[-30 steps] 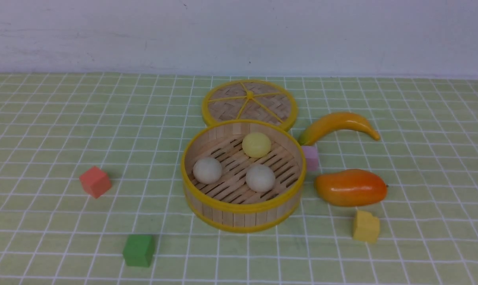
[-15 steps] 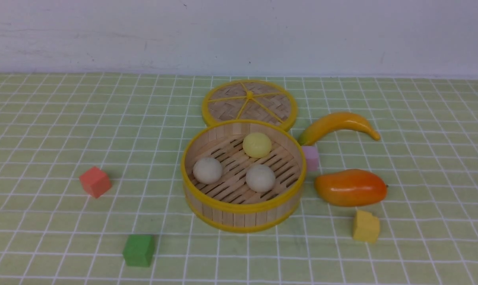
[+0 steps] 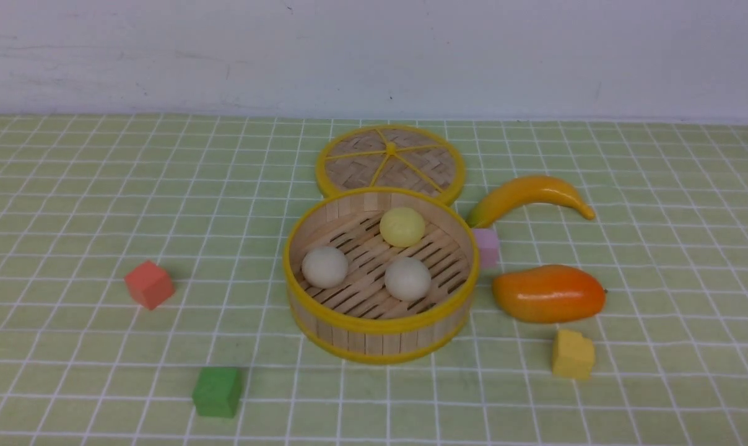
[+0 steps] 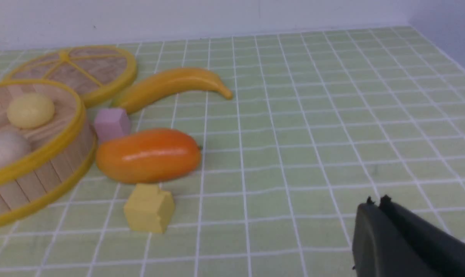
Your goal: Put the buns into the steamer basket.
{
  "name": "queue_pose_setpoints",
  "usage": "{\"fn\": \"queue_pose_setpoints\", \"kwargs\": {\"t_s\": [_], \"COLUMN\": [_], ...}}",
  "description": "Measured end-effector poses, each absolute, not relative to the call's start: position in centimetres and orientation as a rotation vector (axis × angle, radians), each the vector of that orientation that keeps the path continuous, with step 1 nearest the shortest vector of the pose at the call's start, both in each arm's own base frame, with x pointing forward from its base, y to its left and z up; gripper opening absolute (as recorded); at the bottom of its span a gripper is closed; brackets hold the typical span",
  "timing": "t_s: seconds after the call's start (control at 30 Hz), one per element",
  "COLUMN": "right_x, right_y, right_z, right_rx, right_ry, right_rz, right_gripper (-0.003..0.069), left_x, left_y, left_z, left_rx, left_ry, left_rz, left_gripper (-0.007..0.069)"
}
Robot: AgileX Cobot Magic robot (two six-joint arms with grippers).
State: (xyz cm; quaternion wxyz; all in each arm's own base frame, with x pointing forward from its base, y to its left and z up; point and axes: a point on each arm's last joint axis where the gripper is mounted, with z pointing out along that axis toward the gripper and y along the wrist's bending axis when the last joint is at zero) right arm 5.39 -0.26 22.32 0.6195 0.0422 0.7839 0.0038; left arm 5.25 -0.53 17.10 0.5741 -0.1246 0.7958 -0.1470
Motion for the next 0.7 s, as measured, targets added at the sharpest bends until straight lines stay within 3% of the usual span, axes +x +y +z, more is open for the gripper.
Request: {"fn": "queue_pose_setpoints", "kwargs": {"t_s": [0.13,0.7], "right_x": [5.2,5.2], "right_y": [-0.3,-0.3], "right_z": [17.4,17.3], "right_rx": [0.103,0.098], "right_ry": [1.884,1.879], "right_rz": [0.007,0.001], "right_gripper": [-0.0010,0.0001], "left_x": [5.2,5.2], "left_y": [-0.5,-0.5], "left_z": [17.1,17.1], "left_rx": [-0.292,-0.292], "left_ry": [1.865,1.865], "left_rz": [-0.345,-0.345], "left_gripper": [0.0143,0.0148]}}
